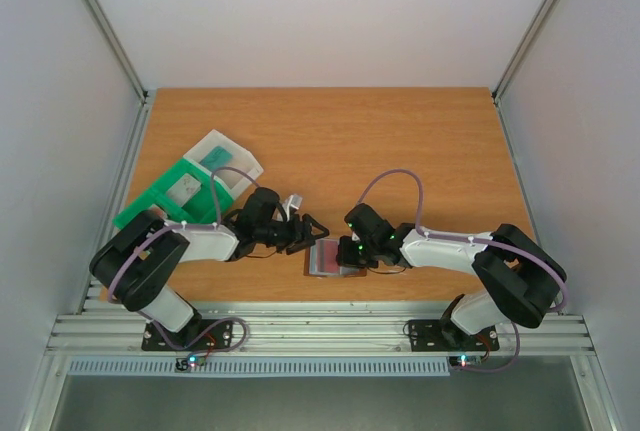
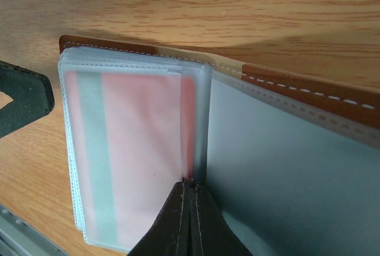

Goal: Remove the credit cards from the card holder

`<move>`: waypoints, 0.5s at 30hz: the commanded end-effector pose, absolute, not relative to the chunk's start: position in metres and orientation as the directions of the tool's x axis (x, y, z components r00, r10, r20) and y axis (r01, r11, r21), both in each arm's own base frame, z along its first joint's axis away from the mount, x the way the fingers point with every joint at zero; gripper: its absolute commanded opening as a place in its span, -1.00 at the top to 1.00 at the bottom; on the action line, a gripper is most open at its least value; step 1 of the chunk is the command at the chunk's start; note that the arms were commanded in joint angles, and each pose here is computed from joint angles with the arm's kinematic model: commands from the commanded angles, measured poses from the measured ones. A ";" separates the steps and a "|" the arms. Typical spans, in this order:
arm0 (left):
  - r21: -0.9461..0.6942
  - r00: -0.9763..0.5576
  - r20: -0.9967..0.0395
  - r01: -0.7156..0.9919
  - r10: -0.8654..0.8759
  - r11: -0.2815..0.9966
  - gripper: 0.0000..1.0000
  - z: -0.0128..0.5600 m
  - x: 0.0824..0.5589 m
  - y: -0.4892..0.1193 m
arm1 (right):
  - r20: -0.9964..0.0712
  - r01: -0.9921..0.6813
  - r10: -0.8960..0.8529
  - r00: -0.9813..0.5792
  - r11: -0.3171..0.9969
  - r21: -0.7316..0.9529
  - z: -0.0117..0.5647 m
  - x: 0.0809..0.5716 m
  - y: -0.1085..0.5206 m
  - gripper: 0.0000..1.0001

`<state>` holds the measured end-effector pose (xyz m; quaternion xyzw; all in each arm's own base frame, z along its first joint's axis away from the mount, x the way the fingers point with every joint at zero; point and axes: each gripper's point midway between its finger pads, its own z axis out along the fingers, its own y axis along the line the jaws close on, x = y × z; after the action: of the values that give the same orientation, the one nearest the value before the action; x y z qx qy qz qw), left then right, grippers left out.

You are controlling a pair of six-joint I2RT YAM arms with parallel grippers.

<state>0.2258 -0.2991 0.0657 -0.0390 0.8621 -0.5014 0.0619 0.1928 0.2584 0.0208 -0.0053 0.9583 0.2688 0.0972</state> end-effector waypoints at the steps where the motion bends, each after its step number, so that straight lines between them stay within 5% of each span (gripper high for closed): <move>1: -0.883 -0.988 -0.106 0.040 -0.116 0.468 -0.33 0.075 0.232 -0.310 | -0.191 -0.047 0.057 -0.980 0.865 0.499 0.018 0.193 0.251 0.98; 15: -0.875 -0.989 -0.097 0.032 -0.111 0.484 -0.33 0.068 0.232 -0.310 | -0.194 -0.047 0.059 -0.979 0.864 0.501 0.019 0.193 0.251 0.98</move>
<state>0.2252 -0.3013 0.0612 -0.0386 0.8644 -0.4982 0.0562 0.1925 0.2577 0.0205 -0.0049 0.9583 0.2687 0.0973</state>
